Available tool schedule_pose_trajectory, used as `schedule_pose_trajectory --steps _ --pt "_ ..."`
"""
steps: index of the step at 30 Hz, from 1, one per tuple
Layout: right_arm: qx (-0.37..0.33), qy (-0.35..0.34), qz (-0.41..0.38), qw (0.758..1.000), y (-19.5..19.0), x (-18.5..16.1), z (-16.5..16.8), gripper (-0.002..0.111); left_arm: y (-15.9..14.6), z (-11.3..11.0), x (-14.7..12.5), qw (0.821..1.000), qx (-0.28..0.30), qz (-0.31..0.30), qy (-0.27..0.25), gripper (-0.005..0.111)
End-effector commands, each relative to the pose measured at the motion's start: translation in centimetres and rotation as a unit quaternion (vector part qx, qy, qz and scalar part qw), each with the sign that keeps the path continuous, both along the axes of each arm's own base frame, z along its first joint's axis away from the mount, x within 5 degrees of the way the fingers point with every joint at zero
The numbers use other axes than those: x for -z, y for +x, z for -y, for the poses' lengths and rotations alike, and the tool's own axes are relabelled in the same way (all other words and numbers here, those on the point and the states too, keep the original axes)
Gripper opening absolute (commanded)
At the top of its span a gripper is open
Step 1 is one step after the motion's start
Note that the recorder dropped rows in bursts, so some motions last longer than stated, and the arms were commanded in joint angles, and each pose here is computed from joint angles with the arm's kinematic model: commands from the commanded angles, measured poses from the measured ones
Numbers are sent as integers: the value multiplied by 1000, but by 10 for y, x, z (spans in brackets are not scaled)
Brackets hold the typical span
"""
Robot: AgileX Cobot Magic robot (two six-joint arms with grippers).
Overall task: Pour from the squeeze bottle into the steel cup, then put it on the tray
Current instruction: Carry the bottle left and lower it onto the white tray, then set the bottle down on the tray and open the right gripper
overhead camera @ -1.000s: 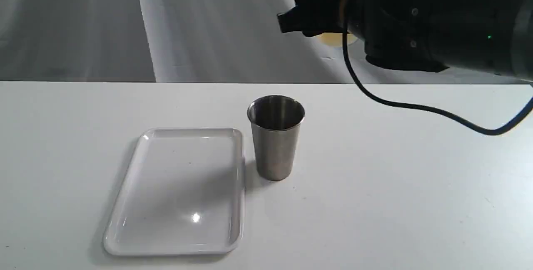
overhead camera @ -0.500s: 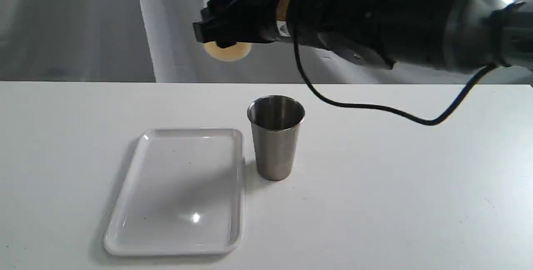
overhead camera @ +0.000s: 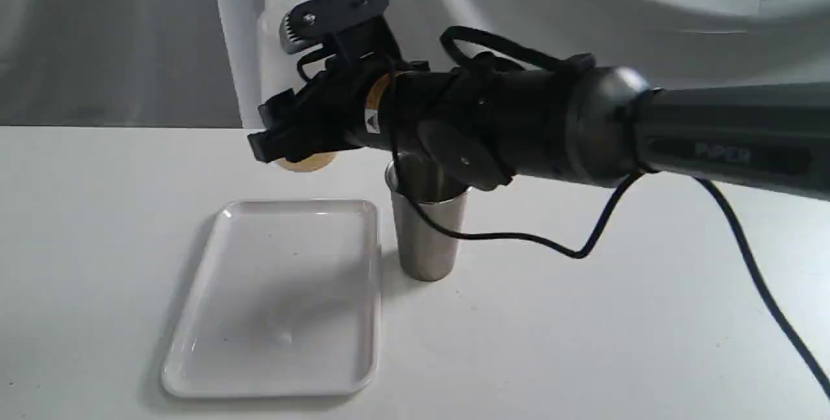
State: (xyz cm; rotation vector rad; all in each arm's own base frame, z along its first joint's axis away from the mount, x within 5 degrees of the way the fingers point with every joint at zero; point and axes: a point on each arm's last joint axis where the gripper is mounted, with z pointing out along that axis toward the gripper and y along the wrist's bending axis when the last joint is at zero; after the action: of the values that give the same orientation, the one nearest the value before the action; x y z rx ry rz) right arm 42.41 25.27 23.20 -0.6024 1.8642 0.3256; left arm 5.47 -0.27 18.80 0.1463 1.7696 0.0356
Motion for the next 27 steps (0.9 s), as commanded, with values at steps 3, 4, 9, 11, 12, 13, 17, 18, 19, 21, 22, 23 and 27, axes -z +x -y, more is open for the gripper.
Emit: schedule_pose_trajectory --steps 3,4,9,11,12,13,17,18,19,21,22,23,27 --pt "-35 -2 21 999 -10 -1 -22 41 0 0 1 1000 1 3 -1 8" --pt "-38 -1 17 999 -12 2 -27 41 0 0 1 1000 1 3 -1 8" --pt "-49 -11 -2 999 -19 20 -41 41 0 0 1 1000 1 3 -1 8" --pt "-53 -18 -7 998 -21 24 -44 41 0 0 1 1000 1 3 -1 8" --pt "-57 -22 -10 998 -22 29 -47 41 0 0 1 1000 1 3 -1 8" --pt "-58 -25 -13 998 -23 31 -49 41 0 0 1 1000 1 3 -1 8" --pt "-62 -49 -28 996 -25 43 -51 41 0 0 1 1000 1 3 -1 8" --pt "-64 -62 -29 996 -25 45 -50 41 0 0 1 1000 1 3 -1 8" --pt "-68 -75 -31 994 -26 50 -51 41 0 0 1 1000 1 3 -1 8" --pt "-71 -82 -32 994 -25 54 -51 41 0 0 1 1000 1 3 -1 8" --pt "-71 -83 -33 994 -25 55 -51 41 0 0 1 1000 1 3 -1 8" --pt "-71 -85 -36 993 -25 58 -51 41 0 0 1 1000 1 3 -1 8" --pt "-69 -88 -47 993 -24 66 -52 41 0 0 1 1000 1 3 -1 8"
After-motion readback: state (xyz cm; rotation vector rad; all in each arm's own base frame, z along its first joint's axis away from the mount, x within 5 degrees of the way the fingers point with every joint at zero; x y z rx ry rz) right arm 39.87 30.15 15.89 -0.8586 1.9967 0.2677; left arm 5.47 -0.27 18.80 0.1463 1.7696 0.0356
